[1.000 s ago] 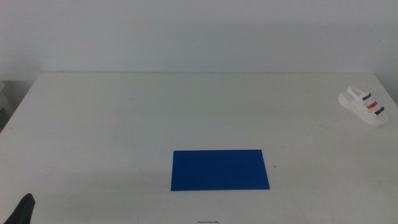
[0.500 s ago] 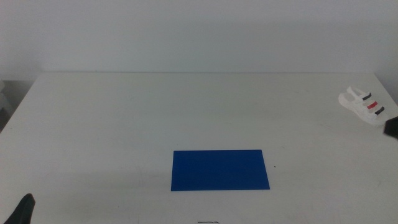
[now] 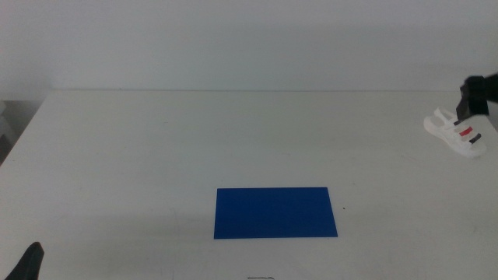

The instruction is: Use one arm to grab the shoe from the table and place it on the mat.

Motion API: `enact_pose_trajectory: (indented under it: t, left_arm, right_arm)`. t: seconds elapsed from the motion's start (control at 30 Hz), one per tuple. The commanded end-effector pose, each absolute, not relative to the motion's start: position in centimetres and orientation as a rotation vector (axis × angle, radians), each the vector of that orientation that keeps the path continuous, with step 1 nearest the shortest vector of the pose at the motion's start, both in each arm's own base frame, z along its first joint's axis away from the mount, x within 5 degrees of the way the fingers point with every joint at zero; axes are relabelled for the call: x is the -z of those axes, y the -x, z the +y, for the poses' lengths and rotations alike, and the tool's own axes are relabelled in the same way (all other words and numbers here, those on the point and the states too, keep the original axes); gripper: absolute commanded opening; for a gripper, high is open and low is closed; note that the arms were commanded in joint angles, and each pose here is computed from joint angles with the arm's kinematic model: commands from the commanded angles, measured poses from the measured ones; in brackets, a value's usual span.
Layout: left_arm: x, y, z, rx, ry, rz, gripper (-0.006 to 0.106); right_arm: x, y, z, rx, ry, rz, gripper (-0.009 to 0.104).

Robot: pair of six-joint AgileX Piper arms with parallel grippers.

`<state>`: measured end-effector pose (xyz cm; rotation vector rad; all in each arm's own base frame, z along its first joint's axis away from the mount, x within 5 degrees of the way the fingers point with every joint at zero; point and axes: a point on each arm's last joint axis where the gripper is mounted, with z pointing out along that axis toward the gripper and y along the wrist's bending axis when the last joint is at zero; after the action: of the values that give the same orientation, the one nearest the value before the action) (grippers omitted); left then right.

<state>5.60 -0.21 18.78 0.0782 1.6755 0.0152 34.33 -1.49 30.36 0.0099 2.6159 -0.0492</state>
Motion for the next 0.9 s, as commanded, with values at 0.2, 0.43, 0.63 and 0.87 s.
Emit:
enact_pose_trajectory:
  t: [0.2,0.43,0.63,0.87]
  left_arm:
    - [-19.8,-5.5,-0.2,0.005,-0.058,1.570,0.094]
    - [-19.8,-5.5,-0.2,0.005,-0.058,1.570,0.094]
    - [-19.8,-5.5,-0.2,0.005,-0.058,1.570,0.094]
    - [-19.8,-5.5,-0.2,0.005,-0.058,1.570,0.094]
  right_arm:
    - [-32.2,-41.2,-3.1,0.298,0.260,2.604,0.088]
    - [-29.6,-45.8,-4.5,0.345,0.516,2.617,0.087]
    - [-27.3,-47.9,-7.9,0.243,0.465,2.645,0.079]
    - [-23.6,-49.2,-9.0,0.152,0.537,2.658,0.069]
